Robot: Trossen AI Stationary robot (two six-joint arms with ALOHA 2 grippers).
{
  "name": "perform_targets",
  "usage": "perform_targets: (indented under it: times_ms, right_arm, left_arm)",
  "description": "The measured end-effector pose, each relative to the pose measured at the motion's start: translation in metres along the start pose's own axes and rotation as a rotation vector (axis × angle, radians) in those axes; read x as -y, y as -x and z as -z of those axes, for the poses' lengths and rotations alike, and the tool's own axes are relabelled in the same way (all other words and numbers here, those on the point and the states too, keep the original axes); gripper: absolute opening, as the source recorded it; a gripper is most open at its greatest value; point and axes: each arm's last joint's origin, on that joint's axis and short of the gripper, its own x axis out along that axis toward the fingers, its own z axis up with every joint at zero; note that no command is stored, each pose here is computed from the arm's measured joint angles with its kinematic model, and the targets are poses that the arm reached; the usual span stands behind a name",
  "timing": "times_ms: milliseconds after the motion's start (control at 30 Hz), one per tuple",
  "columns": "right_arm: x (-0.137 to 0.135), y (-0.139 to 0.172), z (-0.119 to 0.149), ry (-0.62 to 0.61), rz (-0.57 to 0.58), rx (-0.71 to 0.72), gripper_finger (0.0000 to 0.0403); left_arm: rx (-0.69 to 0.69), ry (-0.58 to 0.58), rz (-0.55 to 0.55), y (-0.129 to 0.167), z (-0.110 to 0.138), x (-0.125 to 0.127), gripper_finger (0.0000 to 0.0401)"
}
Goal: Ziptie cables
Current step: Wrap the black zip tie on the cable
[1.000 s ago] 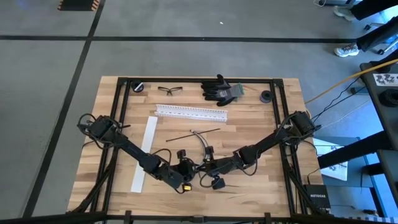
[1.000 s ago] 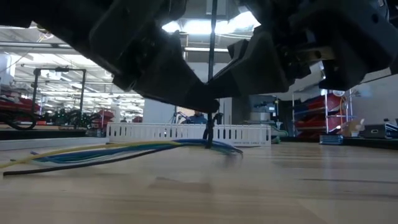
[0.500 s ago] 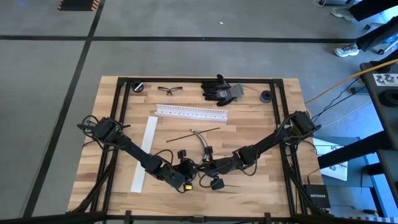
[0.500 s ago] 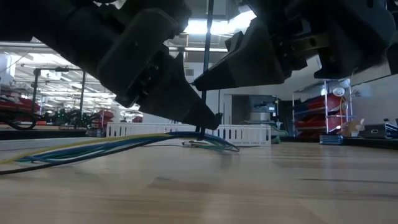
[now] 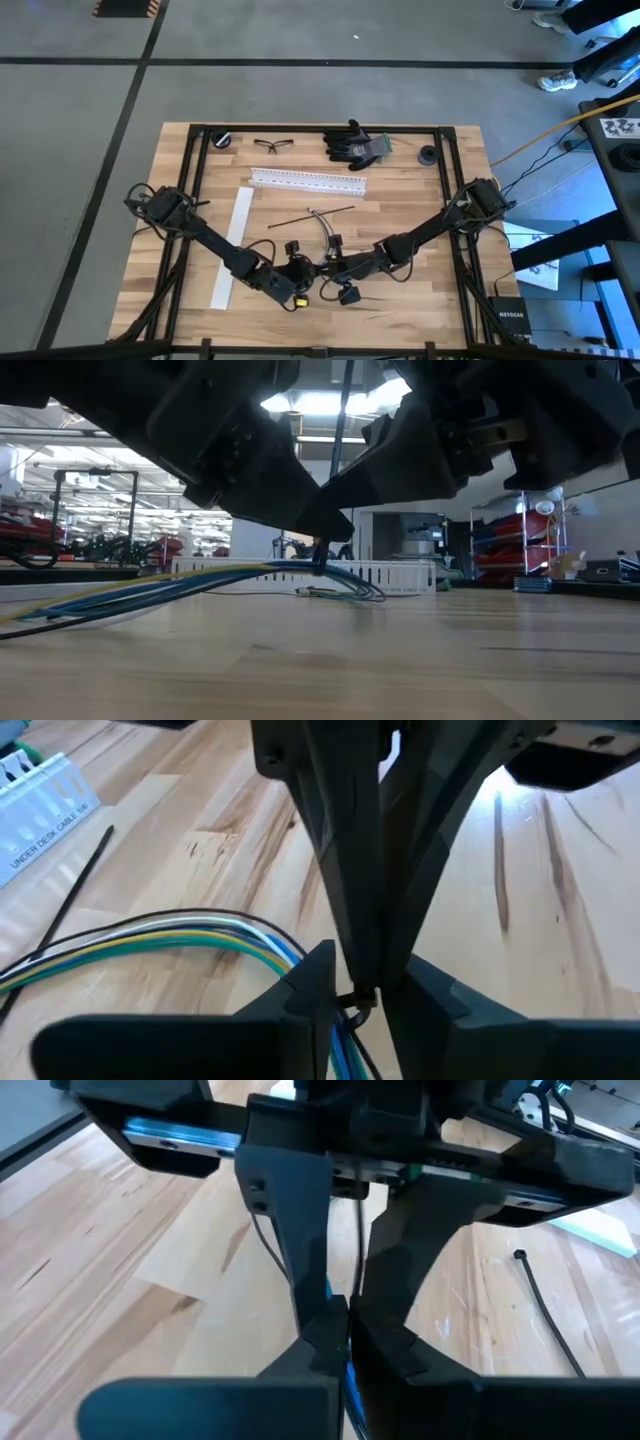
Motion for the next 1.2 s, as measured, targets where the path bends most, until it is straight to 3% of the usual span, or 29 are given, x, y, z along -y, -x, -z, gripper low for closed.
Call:
perform_targets:
  times_ms: [267,400,500,733,1067,1200]
  right_arm:
    - [0.000,0.000,0.000,0.001,-0.001,-0.002,0.0000]
    - [0.000,0.000,0.000,0.001,0.000,-0.002,0.0000]
    - [0.000,0.000,0.000,0.002,0.000,-0.001,0.0000]
    - [0.000,0.000,-0.001,0.021,0.004,0.009,0.0000]
    - [0.023,0.028,-0.035,0.084,0.175,0.110,0.0000]
    - [0.036,0.035,-0.038,0.074,0.182,0.080,0.0000]
  left_arm:
    - [0.000,-0.002,-0.003,-0.001,0.000,-0.001,0.0121]
    - [0.012,-0.012,-0.002,0.000,-0.005,0.000,0.0127]
    - [0.005,-0.022,-0.004,0.000,-0.004,0.000,0.0109]
    - [-0.035,-0.036,-0.019,-0.001,0.002,-0.002,0.0012]
    - [-0.075,0.009,-0.045,0.001,0.017,-0.008,0.0002]
    - [-0.073,0.008,-0.038,0.001,0.017,-0.008,0.0000]
